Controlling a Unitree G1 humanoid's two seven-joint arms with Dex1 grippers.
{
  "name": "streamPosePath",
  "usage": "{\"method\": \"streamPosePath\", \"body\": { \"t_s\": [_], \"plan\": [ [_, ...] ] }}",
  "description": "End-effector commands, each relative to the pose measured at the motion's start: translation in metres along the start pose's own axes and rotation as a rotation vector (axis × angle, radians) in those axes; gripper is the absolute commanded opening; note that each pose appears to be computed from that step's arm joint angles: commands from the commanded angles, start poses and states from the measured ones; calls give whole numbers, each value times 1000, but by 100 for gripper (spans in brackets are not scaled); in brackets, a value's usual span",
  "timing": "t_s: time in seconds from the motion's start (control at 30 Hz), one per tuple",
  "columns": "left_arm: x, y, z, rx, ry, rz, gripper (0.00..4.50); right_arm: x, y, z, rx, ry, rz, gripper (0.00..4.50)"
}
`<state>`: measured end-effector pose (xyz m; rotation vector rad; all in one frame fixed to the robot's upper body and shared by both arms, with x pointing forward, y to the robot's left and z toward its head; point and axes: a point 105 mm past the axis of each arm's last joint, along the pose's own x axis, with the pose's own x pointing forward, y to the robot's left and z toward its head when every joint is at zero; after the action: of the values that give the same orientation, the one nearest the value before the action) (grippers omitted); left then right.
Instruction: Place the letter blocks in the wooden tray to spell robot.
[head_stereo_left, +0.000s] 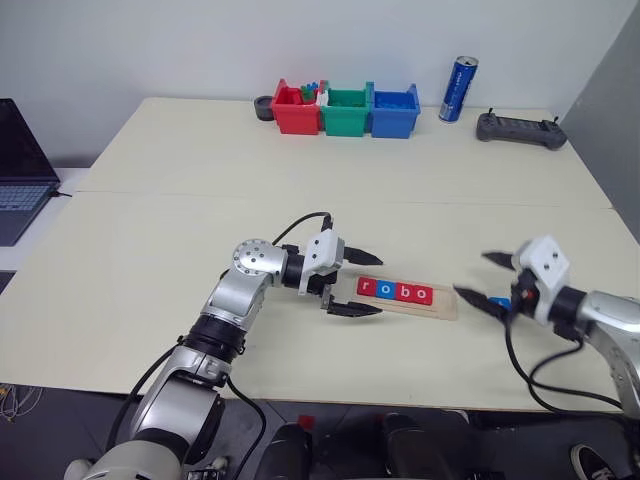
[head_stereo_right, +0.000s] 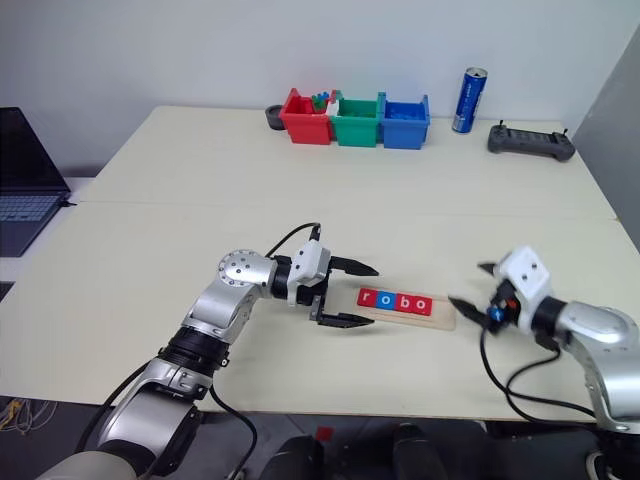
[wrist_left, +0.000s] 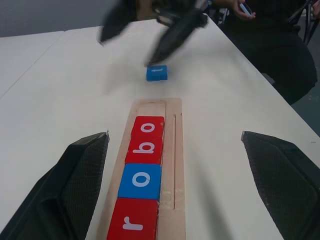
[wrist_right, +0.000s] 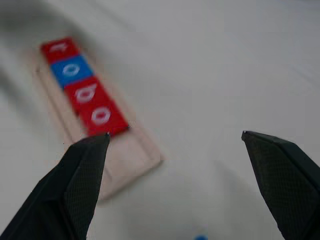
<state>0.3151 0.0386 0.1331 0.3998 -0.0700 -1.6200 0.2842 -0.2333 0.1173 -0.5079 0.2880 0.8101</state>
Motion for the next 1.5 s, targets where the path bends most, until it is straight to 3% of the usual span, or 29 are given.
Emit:
{"method": "streamPosePath", "body": {
  "t_s": [0.03, 0.2, 0.43, 0.8, 0.93, 1.13, 1.23, 1.5],
  "plan": [
    [1, 2, 10, 49, -21, 2, 450, -9, -12, -6, -90, 2, 70, 448],
    [-2, 1, 9, 46, -15, 4, 450, -12, -25, -16, -120, 41, 151, 448],
    [-3, 1, 9, 44, -10, 13, 450, -10, -20, -24, -109, 63, 257, 448],
    [-2, 3, 10, 47, -8, 16, 450, -5, -35, -42, -79, 122, 244, 448],
    [-2, 4, 10, 46, -9, 17, 450, -5, -39, -41, -60, 112, 236, 360],
    [-2, 5, 10, 46, -10, 22, 450, -4, -42, -36, -53, 98, 229, 148],
    [-1, 6, 11, 47, -12, 25, 450, -1, -41, -28, -61, 79, 235, 146],
    [-3, 10, 12, 50, -10, 34, 450, 26, -16, 24, -137, -52, 330, 146]
  ]
}}
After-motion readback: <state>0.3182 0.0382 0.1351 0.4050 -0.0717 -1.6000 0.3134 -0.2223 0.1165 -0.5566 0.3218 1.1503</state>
